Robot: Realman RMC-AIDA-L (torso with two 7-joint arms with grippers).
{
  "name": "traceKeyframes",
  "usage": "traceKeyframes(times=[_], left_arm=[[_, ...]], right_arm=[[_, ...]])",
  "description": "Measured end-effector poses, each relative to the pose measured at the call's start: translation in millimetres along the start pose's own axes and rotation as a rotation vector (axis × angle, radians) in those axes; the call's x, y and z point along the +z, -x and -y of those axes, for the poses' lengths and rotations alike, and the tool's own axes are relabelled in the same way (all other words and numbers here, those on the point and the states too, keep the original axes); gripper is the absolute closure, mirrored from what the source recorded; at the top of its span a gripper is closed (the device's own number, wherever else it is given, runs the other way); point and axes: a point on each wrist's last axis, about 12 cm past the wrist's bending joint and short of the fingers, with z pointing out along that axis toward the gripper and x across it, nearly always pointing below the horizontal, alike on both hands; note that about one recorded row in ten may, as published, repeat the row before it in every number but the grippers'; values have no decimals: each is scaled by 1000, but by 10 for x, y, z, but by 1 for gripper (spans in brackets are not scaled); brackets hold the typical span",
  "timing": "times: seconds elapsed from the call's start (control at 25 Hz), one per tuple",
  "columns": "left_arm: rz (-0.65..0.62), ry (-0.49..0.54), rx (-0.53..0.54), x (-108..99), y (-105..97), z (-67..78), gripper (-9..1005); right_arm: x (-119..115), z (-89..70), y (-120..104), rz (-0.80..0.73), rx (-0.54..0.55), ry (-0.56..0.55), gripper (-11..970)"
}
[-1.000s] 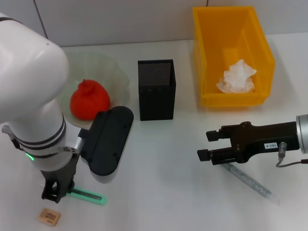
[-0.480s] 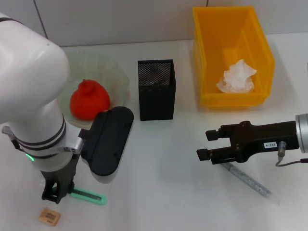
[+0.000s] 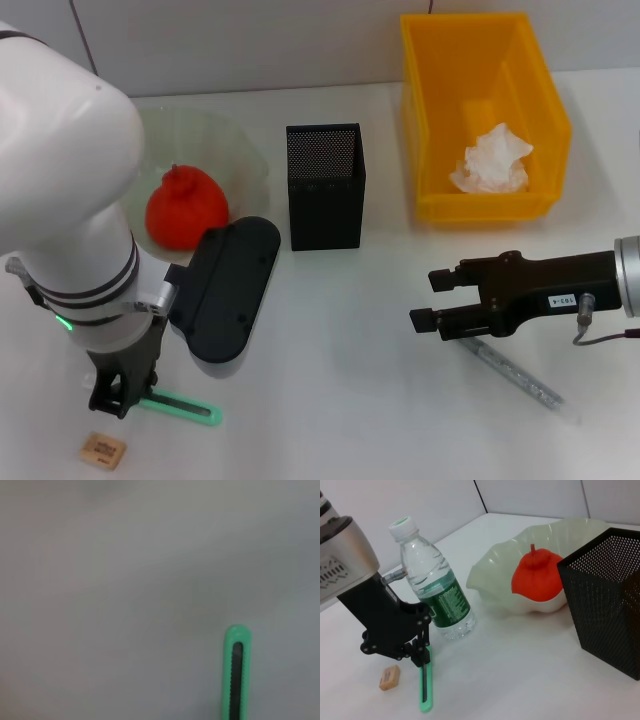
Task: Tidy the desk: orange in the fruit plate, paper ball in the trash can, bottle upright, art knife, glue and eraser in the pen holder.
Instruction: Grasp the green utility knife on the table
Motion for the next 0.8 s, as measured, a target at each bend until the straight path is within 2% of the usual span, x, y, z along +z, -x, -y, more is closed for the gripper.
traceKeyframes(times=[0.36,0.56,0.68,0.8], left_arm=[[2,6,1,-7,37,21,926],[3,14,8,0,47,19,757],[1,14,14,13,53,21,557],[2,19,16,20,56,17,558]], right_arm=[[2,3,5,0,-1,-2,202],[5,2,3,1,0,-1,202],[6,1,1,1,1,-1,202],[10,2,2,1,1,-1,202]])
